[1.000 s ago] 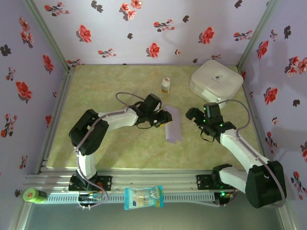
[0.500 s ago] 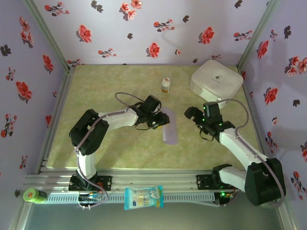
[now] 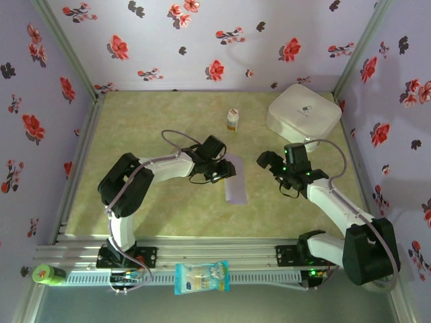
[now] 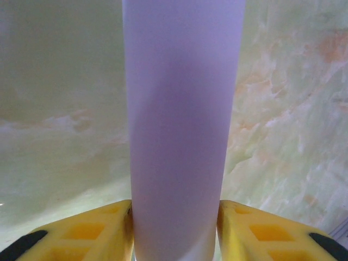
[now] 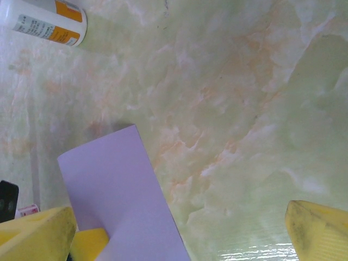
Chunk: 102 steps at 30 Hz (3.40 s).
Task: Fold a paper plane with a square sheet of paper (pick it up from the middle)
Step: First fold the square sheet of paper in half at the center of the table.
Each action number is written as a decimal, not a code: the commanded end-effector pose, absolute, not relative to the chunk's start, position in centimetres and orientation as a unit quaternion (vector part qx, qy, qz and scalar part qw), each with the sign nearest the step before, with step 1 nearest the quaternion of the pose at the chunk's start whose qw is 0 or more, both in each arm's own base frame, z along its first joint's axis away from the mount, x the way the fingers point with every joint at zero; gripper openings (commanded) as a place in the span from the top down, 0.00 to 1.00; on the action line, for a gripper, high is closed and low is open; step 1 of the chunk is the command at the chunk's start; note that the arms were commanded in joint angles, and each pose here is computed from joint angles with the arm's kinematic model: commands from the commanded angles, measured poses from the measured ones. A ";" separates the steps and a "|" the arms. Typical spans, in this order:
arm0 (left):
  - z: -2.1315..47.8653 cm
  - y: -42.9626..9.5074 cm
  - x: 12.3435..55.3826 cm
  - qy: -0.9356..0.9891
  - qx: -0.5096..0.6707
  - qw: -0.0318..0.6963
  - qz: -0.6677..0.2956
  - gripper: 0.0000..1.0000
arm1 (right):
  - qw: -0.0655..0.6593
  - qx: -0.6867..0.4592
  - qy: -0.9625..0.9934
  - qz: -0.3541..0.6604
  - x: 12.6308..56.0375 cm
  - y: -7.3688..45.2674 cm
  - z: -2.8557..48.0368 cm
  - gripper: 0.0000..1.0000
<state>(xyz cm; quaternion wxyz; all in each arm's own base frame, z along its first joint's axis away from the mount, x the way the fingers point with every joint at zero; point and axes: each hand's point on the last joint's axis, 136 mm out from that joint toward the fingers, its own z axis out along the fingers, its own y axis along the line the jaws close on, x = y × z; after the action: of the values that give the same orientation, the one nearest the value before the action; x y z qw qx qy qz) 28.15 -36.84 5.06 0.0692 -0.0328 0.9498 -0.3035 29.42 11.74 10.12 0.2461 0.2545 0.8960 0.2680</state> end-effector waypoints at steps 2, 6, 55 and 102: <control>3.9 -36.0 28.4 0.959 -0.027 0.071 -0.274 0.56 | 0.251 0.251 0.891 0.285 30.1 12.2 11.1 0.01; 3.6 -36.0 28.4 0.960 -0.022 0.069 -0.269 0.55 | 0.244 0.250 0.891 0.288 30.0 12.4 11.0 0.01; 4.0 -34.5 28.6 0.975 0.012 0.085 -0.204 0.42 | 0.214 0.250 0.894 0.305 29.9 13.4 10.0 0.01; 3.9 -32.0 27.7 0.980 -0.011 0.098 -0.174 0.49 | 0.158 0.223 0.920 0.281 28.2 13.7 7.6 0.05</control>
<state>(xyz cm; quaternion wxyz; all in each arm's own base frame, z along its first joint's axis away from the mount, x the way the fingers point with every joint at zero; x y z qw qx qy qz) 27.76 -32.31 3.00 0.0860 -0.0015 0.9809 -0.1745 27.91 13.65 6.94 0.1509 0.2294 0.9205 0.2781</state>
